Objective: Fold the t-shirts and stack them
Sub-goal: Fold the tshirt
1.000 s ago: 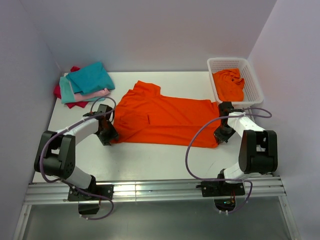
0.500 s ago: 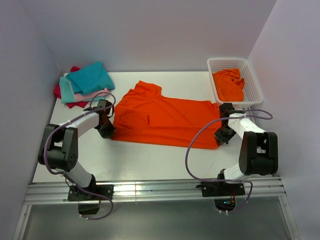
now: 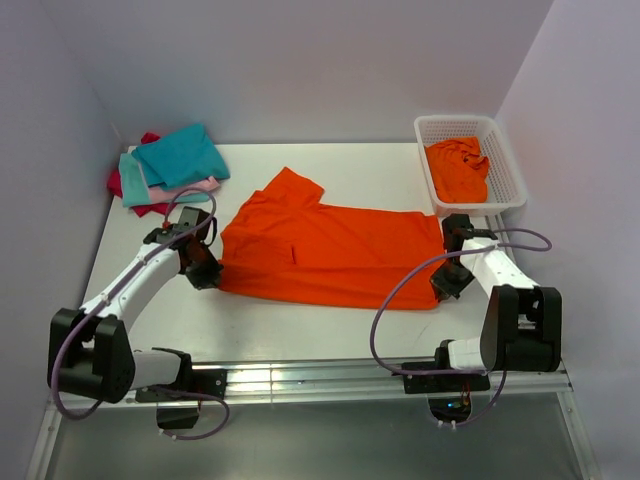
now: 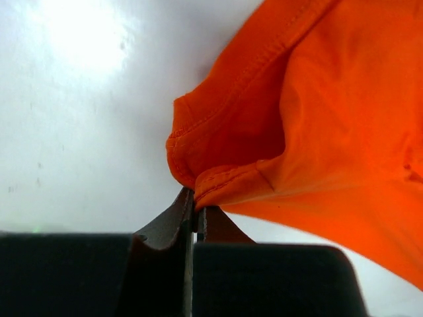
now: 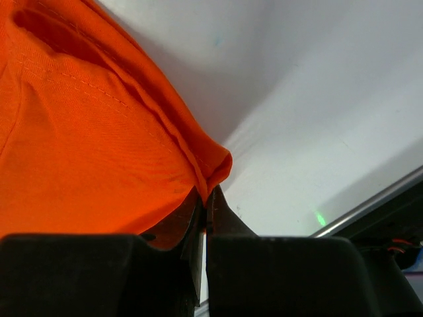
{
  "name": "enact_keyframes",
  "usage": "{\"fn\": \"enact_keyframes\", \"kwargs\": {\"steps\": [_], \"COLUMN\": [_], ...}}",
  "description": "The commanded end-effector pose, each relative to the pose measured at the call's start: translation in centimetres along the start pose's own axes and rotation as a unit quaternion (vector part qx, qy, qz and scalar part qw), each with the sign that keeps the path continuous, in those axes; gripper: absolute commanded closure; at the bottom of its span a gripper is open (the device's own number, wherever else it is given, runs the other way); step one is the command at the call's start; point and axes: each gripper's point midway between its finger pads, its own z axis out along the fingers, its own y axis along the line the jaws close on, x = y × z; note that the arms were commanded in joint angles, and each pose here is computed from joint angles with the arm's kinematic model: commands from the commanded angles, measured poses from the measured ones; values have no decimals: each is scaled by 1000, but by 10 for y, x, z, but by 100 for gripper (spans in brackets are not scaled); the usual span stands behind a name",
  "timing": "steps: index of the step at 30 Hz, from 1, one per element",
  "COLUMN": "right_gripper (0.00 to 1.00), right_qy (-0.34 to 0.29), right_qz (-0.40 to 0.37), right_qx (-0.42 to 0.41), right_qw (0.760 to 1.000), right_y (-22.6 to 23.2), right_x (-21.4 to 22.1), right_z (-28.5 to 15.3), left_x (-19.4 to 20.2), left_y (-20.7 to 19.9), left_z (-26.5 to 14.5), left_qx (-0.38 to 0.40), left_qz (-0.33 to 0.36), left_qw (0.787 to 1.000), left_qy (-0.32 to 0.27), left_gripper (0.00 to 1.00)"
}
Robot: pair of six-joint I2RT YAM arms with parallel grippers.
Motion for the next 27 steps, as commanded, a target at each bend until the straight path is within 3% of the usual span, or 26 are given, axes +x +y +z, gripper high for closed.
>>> {"fn": "enact_keyframes", "kwargs": {"steps": [1, 8, 10, 11, 12, 13, 14, 15, 16, 17, 21, 24, 27], "right_gripper": [100, 100, 75, 57, 27, 12, 5, 4, 4, 4, 4, 5, 5], "right_qy": [2, 9, 12, 13, 13, 12, 10, 7, -1, -6, -44, -70, -68], "right_qz": [13, 19, 18, 18, 20, 20, 22, 22, 23, 26, 38, 31, 12], "right_qx": [21, 28, 23, 20, 21, 17, 15, 14, 7, 3, -33, -90, -125], "right_qw": [1000, 999, 1000, 1000, 1000, 1000, 1000, 1000, 1000, 1000, 998, 993, 990], "right_y": [-16, -33, -34, -34, -35, -35, -35, -36, -36, -35, -27, -1, 23], "right_x": [5, 18, 21, 21, 22, 21, 20, 19, 16, 13, -4, -24, -34], "right_z": [-9, -21, -25, -27, -30, -35, -39, -43, -53, -59, -88, -102, -104], "left_x": [13, 35, 34, 35, 36, 38, 38, 39, 37, 34, -9, -70, -112], "left_y": [4, 29, 33, 34, 34, 38, 39, 39, 37, 35, -1, -54, -124], "left_z": [-27, -50, -61, -64, -66, -71, -75, -79, -91, -99, -138, -152, -145], "left_qx": [-5, -27, -32, -34, -34, -40, -40, -40, -37, -33, 23, 60, 111], "left_qz": [-14, -25, -20, -16, -14, -8, -5, -2, 3, 5, 19, 44, 63], "left_qw": [1000, 999, 999, 999, 999, 998, 998, 998, 998, 998, 999, 994, 986], "left_qy": [21, 36, 35, 37, 40, 46, 48, 52, 51, 48, -15, -85, -106], "left_gripper": [99, 95, 90, 86, 79, 58, 47, 38, 19, 16, 14, 16, 21]}}
